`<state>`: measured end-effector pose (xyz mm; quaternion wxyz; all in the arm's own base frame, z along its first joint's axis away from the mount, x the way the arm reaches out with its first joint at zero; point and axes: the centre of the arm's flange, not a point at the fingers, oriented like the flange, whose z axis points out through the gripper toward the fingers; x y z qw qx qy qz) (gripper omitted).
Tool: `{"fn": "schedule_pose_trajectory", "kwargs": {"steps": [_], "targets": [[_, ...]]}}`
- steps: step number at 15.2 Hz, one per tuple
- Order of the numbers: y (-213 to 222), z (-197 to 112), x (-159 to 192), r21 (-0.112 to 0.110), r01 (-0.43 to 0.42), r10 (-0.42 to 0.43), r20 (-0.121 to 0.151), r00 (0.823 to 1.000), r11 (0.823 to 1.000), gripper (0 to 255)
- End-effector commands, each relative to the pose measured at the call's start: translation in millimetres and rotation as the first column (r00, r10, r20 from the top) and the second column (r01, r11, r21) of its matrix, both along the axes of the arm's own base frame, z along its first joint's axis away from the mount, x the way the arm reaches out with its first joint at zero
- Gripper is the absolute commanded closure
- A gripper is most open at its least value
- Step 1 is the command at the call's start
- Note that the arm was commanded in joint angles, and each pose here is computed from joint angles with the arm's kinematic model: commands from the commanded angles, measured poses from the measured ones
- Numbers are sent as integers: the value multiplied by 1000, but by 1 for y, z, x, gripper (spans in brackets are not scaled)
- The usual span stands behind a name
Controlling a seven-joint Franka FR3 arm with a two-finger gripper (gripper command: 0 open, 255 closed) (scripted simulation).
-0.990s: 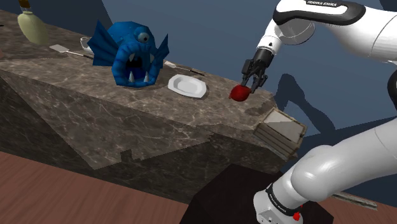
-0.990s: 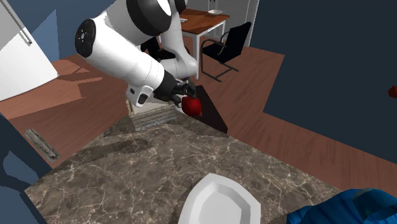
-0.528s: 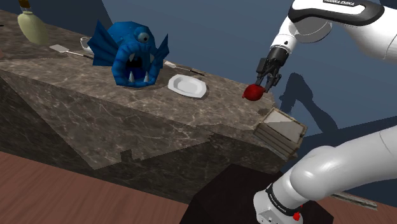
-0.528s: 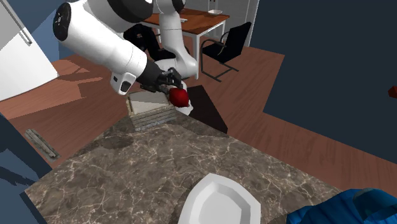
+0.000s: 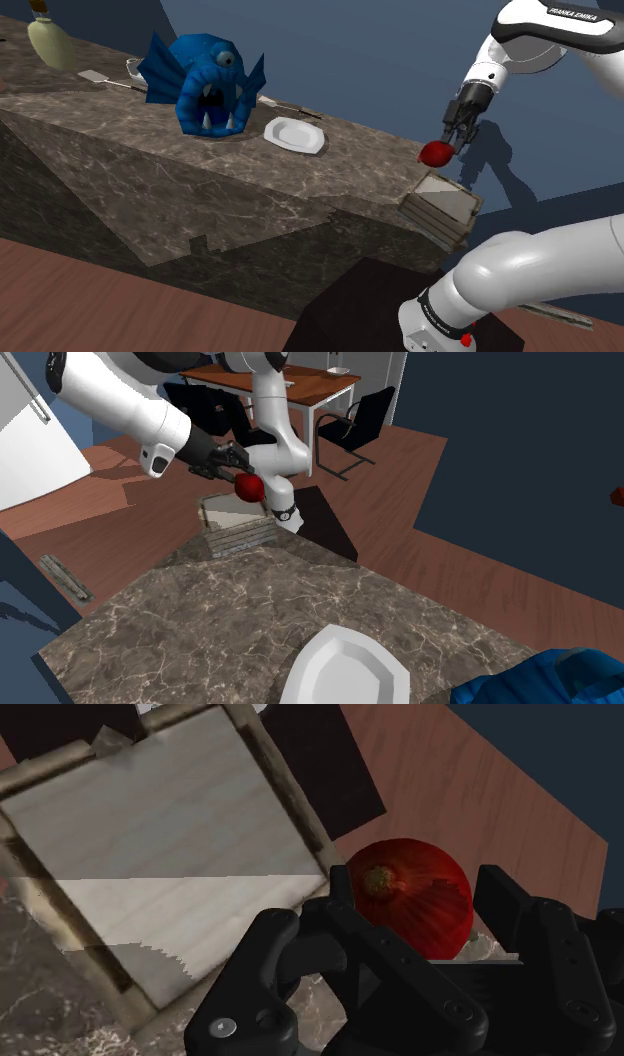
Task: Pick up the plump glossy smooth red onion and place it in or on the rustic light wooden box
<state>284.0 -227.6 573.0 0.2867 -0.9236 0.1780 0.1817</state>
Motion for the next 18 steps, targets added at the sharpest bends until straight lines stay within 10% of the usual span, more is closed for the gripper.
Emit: {"fn": "schedule_pose_trajectory", "kwargs": {"steps": [1, 18], "targets": [[-19, 2, -20, 0, -1, 1, -1, 1000, 1000, 255], [-59, -55, -70, 0, -1, 1, -1, 1000, 1000, 255]]}}
